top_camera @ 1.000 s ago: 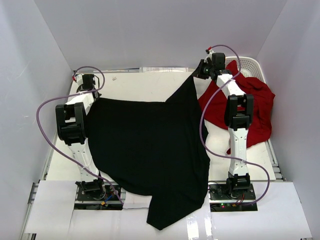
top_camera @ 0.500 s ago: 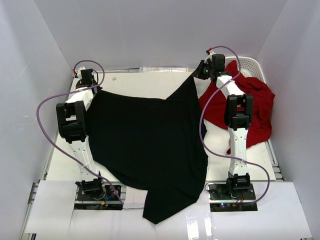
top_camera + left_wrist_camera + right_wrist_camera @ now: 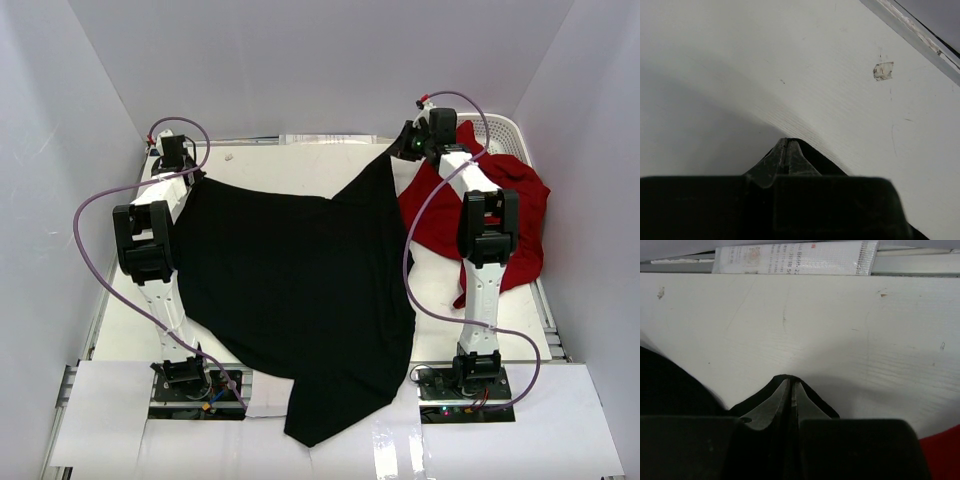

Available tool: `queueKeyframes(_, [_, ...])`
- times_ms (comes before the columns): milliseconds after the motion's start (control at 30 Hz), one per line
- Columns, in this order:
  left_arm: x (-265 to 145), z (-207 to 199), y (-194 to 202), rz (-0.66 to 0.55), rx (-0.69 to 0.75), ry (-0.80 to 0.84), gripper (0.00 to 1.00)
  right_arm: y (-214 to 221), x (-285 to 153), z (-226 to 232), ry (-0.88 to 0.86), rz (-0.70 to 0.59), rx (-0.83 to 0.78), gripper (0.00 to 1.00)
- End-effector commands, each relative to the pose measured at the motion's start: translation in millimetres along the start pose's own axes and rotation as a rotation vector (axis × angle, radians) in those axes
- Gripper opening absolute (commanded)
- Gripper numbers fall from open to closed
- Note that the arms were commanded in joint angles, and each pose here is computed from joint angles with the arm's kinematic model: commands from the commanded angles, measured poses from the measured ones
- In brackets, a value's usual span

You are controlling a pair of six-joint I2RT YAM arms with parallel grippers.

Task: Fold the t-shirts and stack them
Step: Fold the flattened tshirt in 1/3 of the way

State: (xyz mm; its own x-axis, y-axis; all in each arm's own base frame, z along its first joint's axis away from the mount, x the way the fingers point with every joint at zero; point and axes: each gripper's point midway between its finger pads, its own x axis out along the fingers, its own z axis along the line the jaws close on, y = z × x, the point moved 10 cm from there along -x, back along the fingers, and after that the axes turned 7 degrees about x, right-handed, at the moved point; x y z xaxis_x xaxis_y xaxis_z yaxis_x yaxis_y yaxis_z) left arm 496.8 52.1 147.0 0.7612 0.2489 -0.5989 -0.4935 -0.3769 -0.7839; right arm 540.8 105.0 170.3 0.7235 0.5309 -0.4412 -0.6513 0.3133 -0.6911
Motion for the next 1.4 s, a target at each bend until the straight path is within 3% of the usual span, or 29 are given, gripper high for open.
queueKeyframes(0, [-18.7, -1.6, -24.0, -0.071, -0.007, 0.015, 0.00, -30.4, -30.8, 26.3, -0.057, -0.096, -0.089, 0.08])
queueKeyframes(567, [-35.5, 4.3, -18.8, -0.061, 0.012, 0.011, 0.00, -24.2, -83.6, 50.8, -0.102, -0.102, -0.109, 0.08])
queueKeyframes(900, [-55.2, -2.7, -28.7, -0.077, 0.091, 0.133, 0.00, -13.8, -100.0, 59.9, -0.126, -0.092, -0.129, 0.08])
queueKeyframes(1367, [-74.2, 3.8, -33.1, -0.099, 0.099, 0.092, 0.00, 1.1, -138.9, 84.0, -0.145, -0.103, -0.161, 0.08])
